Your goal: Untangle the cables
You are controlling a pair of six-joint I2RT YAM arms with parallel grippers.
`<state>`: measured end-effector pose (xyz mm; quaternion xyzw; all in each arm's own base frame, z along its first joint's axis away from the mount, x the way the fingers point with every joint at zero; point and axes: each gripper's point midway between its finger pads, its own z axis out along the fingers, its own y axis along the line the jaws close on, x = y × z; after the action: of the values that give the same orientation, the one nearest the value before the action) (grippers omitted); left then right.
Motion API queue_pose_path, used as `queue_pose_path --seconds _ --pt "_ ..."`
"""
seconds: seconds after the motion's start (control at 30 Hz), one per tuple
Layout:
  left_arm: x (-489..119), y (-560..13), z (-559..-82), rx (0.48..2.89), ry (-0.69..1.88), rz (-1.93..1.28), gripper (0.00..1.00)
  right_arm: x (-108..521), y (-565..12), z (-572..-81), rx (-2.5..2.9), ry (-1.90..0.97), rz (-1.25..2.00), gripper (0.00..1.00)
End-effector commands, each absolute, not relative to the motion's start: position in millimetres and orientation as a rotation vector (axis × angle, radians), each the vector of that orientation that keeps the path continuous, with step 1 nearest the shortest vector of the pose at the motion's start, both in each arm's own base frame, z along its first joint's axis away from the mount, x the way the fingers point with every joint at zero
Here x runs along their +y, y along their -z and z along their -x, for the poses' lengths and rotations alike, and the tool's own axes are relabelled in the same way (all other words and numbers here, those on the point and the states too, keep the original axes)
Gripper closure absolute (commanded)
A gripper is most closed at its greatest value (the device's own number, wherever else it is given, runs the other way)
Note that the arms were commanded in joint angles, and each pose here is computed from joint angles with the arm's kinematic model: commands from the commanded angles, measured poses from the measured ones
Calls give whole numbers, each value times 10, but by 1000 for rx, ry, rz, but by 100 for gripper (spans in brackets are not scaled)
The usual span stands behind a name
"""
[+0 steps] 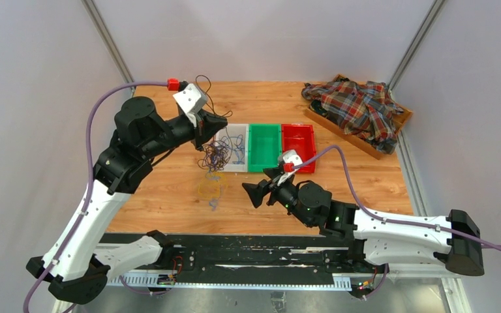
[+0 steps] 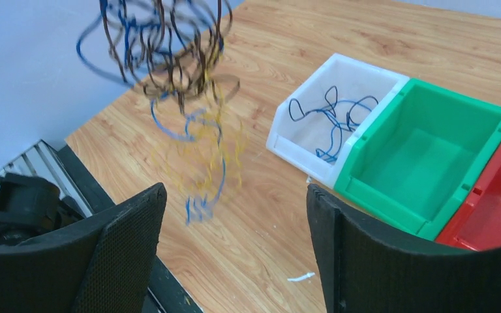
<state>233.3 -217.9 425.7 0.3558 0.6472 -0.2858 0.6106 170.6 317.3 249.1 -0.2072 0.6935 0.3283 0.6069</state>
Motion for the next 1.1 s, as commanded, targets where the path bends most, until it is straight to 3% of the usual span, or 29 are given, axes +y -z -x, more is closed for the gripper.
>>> queue_pose_path --seconds 0.0,0.37,0.57,0.97,1.07 --pt "-2159 -4312 -2243 1470 697 -803 99 3261 -2947 -1776 1565 -809 352 24" --pt "-2230 -4101 -2080 1483 794 -840 99 3741 -3558 -1994 1389 -821 289 33" --pt "-2265 -3983 -2073 1493 818 -850 99 3899 -3545 -2074 1353 -782 303 38" --pt "-2305 -4097 -1956 1458 897 -838 99 4093 -3273 -2225 1349 -719 316 70" --pt "-2304 -4122 -1950 1449 895 -842 99 4115 -3070 -2220 1386 -721 328 73"
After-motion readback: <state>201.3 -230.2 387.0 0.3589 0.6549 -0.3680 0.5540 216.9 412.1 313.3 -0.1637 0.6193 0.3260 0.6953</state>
